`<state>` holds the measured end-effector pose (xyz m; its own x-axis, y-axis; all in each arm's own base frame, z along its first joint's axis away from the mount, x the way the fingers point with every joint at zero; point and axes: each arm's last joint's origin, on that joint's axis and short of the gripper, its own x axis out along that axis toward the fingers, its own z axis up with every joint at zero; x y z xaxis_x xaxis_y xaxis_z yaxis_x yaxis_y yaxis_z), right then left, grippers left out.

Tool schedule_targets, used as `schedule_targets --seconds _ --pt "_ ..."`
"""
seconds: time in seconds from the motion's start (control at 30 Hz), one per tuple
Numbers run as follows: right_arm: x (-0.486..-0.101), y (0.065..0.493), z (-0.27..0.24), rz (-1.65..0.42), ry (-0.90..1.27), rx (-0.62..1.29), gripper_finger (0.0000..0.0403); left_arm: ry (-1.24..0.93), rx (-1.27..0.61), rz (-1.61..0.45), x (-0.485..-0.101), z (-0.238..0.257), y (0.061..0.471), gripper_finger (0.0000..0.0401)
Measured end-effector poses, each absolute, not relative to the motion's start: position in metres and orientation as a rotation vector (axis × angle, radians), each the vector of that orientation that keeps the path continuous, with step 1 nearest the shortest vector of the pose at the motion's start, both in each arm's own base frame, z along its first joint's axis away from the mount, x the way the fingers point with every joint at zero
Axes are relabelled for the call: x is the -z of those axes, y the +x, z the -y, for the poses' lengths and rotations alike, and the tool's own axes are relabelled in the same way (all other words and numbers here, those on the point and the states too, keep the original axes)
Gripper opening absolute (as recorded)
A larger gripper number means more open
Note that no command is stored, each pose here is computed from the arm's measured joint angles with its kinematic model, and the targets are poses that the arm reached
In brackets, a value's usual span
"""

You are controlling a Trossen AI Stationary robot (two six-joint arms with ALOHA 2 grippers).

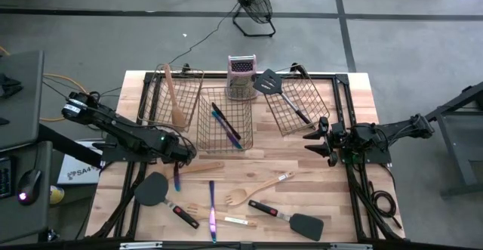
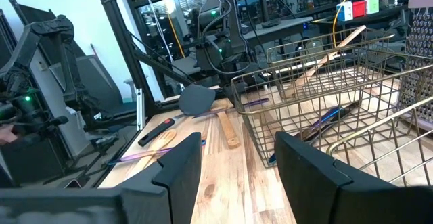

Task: Pick & Place Kitchen Items
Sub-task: Put the top blue table knife into the middle wire basket

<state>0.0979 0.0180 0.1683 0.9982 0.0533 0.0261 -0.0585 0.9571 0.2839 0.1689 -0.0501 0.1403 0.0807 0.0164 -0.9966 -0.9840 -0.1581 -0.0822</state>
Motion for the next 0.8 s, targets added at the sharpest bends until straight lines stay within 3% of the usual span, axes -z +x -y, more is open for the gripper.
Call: schedule_targets --seconds 0.8 --pt "-0.168 0.098 -0.018 0.019 0.289 -0.057 0.0180 -1.322 -1.202 -1.092 -0.158 0.050 0.168 0.0033"
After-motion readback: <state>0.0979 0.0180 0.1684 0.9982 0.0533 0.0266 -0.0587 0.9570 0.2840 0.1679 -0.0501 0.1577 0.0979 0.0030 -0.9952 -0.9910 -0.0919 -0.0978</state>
